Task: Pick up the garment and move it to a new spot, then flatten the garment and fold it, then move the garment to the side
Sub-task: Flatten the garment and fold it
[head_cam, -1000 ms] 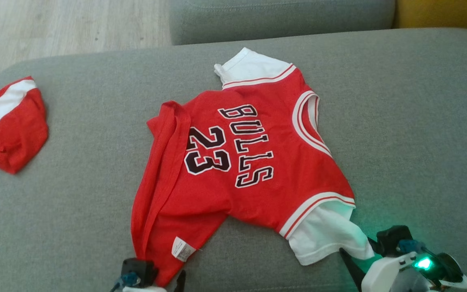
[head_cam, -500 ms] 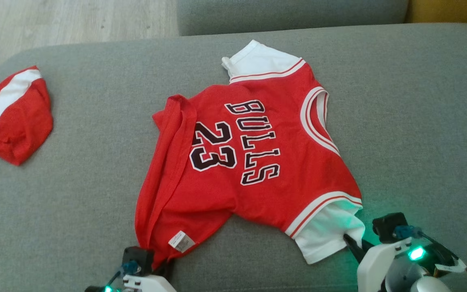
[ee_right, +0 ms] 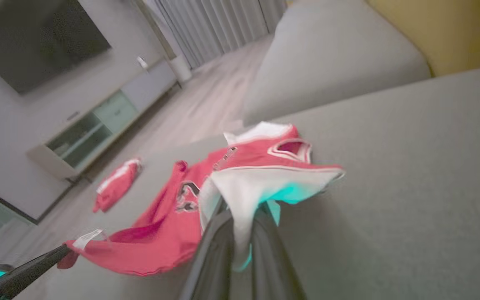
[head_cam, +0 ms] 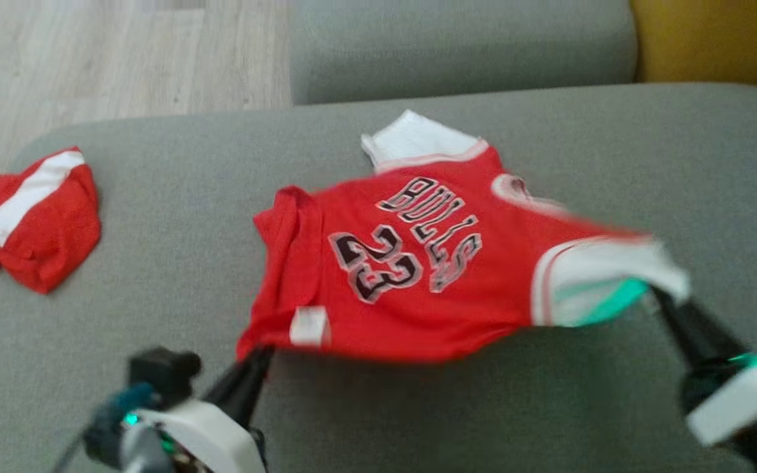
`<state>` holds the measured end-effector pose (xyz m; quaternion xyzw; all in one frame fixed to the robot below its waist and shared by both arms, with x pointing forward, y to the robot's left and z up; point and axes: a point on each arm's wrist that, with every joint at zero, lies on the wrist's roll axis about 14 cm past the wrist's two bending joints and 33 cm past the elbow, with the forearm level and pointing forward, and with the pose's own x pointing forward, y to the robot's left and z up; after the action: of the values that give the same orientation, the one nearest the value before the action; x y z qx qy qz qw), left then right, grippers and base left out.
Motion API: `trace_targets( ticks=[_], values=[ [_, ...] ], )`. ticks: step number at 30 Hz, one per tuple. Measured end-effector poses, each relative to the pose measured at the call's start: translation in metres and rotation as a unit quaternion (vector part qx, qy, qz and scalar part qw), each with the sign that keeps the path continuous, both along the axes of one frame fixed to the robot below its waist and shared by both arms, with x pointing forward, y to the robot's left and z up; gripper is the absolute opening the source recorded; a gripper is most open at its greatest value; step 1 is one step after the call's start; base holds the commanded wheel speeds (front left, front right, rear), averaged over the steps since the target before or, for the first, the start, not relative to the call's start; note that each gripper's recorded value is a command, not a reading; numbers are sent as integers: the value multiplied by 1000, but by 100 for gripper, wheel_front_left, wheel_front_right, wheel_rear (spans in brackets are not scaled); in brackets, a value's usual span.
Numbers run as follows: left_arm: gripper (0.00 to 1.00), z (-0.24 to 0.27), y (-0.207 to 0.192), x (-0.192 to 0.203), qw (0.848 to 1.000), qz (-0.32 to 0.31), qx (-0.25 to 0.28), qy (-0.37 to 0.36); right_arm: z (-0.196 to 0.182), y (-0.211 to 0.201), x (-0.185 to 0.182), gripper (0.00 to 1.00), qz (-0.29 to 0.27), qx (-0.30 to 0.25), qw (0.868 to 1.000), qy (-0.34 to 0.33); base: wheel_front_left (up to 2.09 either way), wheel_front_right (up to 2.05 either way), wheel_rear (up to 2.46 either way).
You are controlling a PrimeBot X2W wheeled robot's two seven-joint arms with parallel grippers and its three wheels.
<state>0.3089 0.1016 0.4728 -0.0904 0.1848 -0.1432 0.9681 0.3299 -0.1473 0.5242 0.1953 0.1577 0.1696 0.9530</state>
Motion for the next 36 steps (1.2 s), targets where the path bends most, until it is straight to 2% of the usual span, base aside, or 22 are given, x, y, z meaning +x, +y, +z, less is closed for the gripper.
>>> trace_targets(
  ticks=[3, 7, 10, 15, 17, 19, 25, 30, 33, 34, 36],
  values=[
    [0, 57, 2, 5, 997, -10, -19, -68, 52, -17, -6, 0, -18, 23, 997, -69, 0, 0, 0],
    [0, 116, 2, 3, 990, -36, -21, -136, 114, -41, -18, 0, -41, 27, 986, -156, 0, 0, 0],
    [0, 155, 4, 4, 982, -55, -10, -183, 149, -55, -25, 0, -55, 18, 977, -206, 0, 0, 0],
    [0, 221, -7, 9, 961, -99, -25, -259, 209, -80, -22, 0, -75, -15, 955, -287, 0, 0, 0],
    [0, 232, -11, 14, 956, -120, -18, -268, 228, -89, -15, 0, -81, -31, 948, -306, 0, 0, 0],
    [0, 242, -16, 22, 952, -137, -22, -272, 239, -96, -2, 0, -84, -49, 947, -308, 0, 0, 0],
    [0, 242, -11, 84, 959, -140, 11, -248, 234, -84, 65, 0, -48, -70, 961, -262, 0, 0, 0],
    [0, 207, -2, 164, 974, -124, 45, -183, 203, -66, 151, 0, -37, -100, 974, -200, 0, 0, 0],
    [0, 187, -5, 215, 980, -116, 58, -152, 195, -59, 208, 0, -51, -129, 971, -194, 0, 0, 0],
    [0, 183, -9, 251, 981, -99, 62, -156, 197, -56, 246, 0, -66, -127, 968, -205, 0, 0, 0],
    [0, 191, -11, 287, 977, -72, 65, -187, 208, -54, 280, 0, -89, -124, 959, -237, 0, 0, 0]
  ],
)
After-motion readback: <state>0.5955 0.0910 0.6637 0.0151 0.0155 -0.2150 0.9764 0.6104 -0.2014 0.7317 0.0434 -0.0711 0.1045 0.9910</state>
